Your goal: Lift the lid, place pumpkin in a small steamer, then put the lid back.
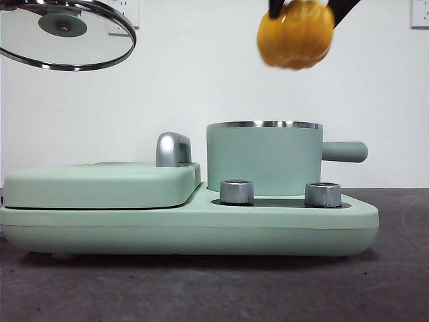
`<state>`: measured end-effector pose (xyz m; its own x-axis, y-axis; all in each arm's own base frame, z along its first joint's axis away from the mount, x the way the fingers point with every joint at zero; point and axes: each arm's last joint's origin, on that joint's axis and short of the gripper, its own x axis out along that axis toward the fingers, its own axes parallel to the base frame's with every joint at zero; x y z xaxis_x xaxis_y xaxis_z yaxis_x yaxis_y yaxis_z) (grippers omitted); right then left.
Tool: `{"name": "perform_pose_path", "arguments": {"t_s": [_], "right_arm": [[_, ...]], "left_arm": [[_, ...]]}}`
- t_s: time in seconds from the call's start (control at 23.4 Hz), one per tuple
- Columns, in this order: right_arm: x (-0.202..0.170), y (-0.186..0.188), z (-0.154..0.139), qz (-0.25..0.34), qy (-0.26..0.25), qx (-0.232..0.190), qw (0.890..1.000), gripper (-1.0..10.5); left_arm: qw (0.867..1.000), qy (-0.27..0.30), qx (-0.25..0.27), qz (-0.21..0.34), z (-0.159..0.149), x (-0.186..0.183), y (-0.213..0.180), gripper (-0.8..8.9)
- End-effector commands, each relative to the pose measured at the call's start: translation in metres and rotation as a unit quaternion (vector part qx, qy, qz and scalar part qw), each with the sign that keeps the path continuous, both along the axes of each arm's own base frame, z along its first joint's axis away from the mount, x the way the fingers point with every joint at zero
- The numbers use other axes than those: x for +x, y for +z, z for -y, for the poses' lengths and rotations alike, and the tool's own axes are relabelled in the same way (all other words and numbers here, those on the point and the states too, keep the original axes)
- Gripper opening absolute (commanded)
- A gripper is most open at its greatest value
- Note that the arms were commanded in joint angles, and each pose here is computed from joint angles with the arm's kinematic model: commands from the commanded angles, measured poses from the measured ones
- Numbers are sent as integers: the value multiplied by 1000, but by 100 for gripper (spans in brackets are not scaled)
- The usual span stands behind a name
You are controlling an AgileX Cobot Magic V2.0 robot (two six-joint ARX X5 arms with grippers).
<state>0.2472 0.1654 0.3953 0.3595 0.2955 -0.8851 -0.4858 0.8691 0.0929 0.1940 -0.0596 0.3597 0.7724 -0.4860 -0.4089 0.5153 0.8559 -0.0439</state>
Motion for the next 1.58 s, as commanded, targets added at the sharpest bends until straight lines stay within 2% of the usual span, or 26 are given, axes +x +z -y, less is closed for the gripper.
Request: {"name": "perform_pose_path", "arguments": {"t_s": [0.04, 0.39, 1.11, 1.58], "right_arm": [[20, -6, -12, 9, 19, -15, 1000, 355], [60, -40, -33, 21, 26, -75, 997, 355], [107, -112, -58, -24, 41, -106, 993, 355], [118, -138, -65, -45, 52, -105, 992, 355]], "left_arm": [[1000, -3, -4, 26, 1, 0, 9, 10], [1000, -3, -4, 26, 1, 0, 9, 10], [1000, -3, -4, 27, 1, 0, 9, 10], [1000, -3, -4, 27, 1, 0, 9, 10]]}}
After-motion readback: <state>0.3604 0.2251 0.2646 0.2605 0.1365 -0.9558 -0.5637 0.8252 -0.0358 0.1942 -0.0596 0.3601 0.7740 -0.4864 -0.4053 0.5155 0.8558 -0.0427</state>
